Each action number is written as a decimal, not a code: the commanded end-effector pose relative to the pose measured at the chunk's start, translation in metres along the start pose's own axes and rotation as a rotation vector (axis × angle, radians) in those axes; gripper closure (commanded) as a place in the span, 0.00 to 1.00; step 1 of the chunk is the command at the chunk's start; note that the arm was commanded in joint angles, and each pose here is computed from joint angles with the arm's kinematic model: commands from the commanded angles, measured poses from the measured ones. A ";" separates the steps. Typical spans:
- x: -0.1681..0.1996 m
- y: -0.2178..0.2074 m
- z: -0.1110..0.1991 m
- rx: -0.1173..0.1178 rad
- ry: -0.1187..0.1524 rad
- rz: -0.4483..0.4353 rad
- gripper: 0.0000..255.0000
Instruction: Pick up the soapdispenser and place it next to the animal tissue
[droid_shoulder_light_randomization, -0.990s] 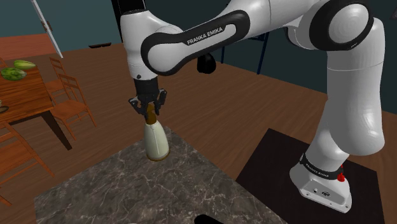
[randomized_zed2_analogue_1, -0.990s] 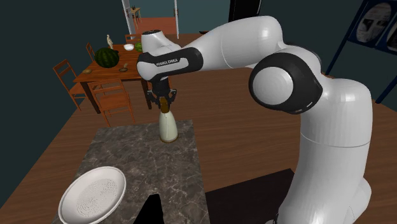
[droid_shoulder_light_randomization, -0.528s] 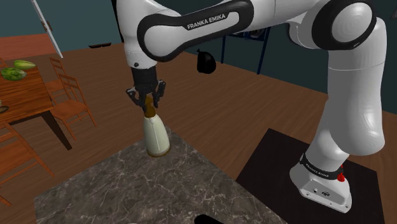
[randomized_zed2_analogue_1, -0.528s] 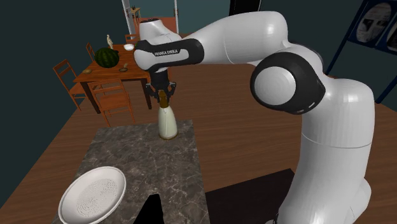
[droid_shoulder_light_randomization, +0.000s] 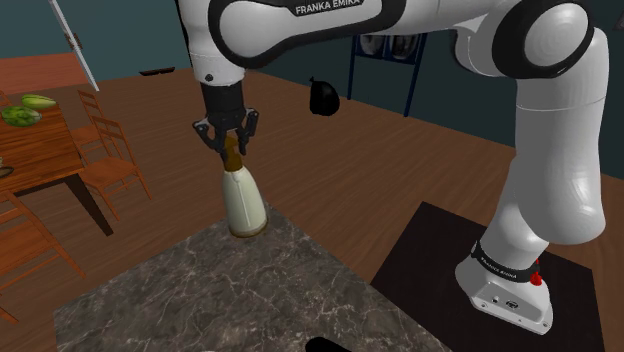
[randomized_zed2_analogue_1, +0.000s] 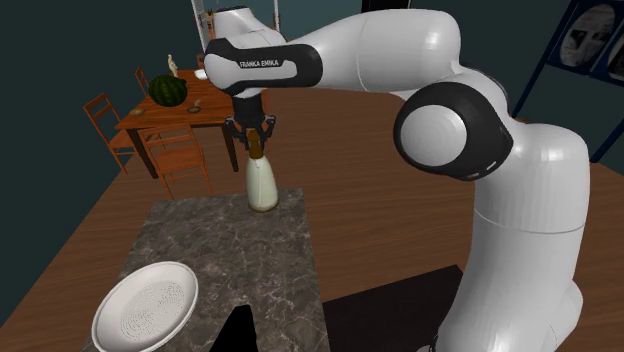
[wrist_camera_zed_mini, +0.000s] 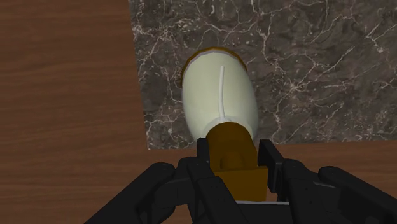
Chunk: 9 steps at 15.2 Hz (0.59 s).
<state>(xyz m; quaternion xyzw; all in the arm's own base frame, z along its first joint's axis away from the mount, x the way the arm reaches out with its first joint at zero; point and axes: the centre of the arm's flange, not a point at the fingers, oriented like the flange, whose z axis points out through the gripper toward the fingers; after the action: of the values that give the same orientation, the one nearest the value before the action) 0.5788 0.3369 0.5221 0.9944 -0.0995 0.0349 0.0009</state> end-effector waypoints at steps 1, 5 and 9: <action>0.002 0.000 -0.012 0.000 0.000 0.000 1.00; 0.003 0.000 -0.033 0.000 0.000 0.000 1.00; 0.004 0.000 -0.054 0.000 0.000 0.000 1.00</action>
<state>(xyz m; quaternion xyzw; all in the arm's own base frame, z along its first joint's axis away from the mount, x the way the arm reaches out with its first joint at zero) 0.5800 0.3355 0.5698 0.9944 -0.0994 0.0349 0.0009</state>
